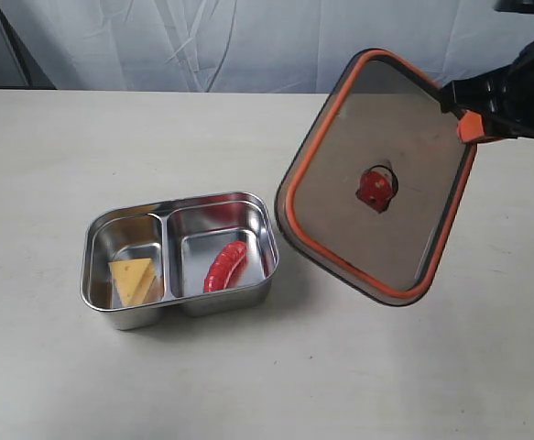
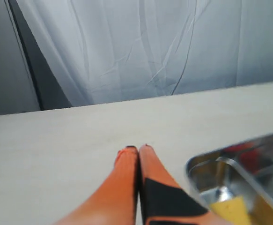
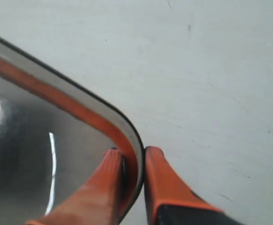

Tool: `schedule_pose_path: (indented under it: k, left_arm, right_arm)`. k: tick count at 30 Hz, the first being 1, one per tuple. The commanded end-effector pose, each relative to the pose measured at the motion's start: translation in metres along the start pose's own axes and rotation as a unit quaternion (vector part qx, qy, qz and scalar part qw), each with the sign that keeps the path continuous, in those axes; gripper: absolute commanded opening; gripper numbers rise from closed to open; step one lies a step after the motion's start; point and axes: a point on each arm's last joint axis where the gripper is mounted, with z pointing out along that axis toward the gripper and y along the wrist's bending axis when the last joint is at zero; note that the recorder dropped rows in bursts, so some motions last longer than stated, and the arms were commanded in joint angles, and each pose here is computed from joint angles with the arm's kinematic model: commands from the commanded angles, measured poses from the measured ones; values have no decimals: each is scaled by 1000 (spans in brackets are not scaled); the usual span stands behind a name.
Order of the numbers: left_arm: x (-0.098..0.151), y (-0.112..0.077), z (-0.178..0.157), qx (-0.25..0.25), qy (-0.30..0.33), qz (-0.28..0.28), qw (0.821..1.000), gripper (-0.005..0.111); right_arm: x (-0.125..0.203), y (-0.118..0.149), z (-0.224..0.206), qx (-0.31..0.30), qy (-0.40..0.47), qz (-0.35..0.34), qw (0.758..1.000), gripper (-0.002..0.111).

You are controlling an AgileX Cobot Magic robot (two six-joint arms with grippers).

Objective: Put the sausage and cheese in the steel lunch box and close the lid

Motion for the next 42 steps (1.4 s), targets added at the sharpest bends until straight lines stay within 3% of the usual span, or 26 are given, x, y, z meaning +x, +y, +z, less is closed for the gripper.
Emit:
schedule_pose_path:
  k: [1,2,4,9,10,12,15,18,22,24,26,32,42]
  left_arm:
    - [-10,-1,-1,20,-59,-252,966,0]
    - [-11,-1,-1,25,-63,-312,948,0]
    - [-11,-1,-1,30,-63,-376,924,0]
    - [-9,-3,-1,41,-46,-444,894,0]
    - [-10,-3,-1,45,-45,-474,878,0]
    - [-13,-6,-2,56,-31,-464,884,0]
    - [-43,-18,-14,121,3,-433,893,0]
    - [-74,-33,-14,207,51,-408,888,0]
    - [-93,-51,4,304,121,-369,870,0]
    - [-96,-56,12,326,148,-363,860,2]
    - [-98,-59,22,344,178,-361,848,14]
    - [-98,-62,40,350,213,-355,840,56]
    - [-90,-67,54,373,257,-348,820,57]
  right_arm:
    - [-3,2,-3,-18,-22,1,1000,0]
    - [-3,3,-4,-23,-23,1,999,0]
    - [-4,5,-4,-32,-26,1,999,0]
    - [-5,9,-3,-57,-29,-5,998,0]
    - [-6,14,-3,-71,-36,-11,997,0]
    - [-7,21,-1,-80,-42,-29,996,0]
    - [-6,40,1,-94,-51,-79,991,0]
    - [-4,64,3,-115,-61,-134,982,0]
    - [-1,84,4,-130,-70,-170,974,0]
    - [1,90,4,-138,-69,-181,971,0]
    - [4,101,4,-149,-66,-197,967,0]
    - [11,120,12,-165,-54,-227,958,0]
    - [21,146,24,-183,-47,-257,948,0]
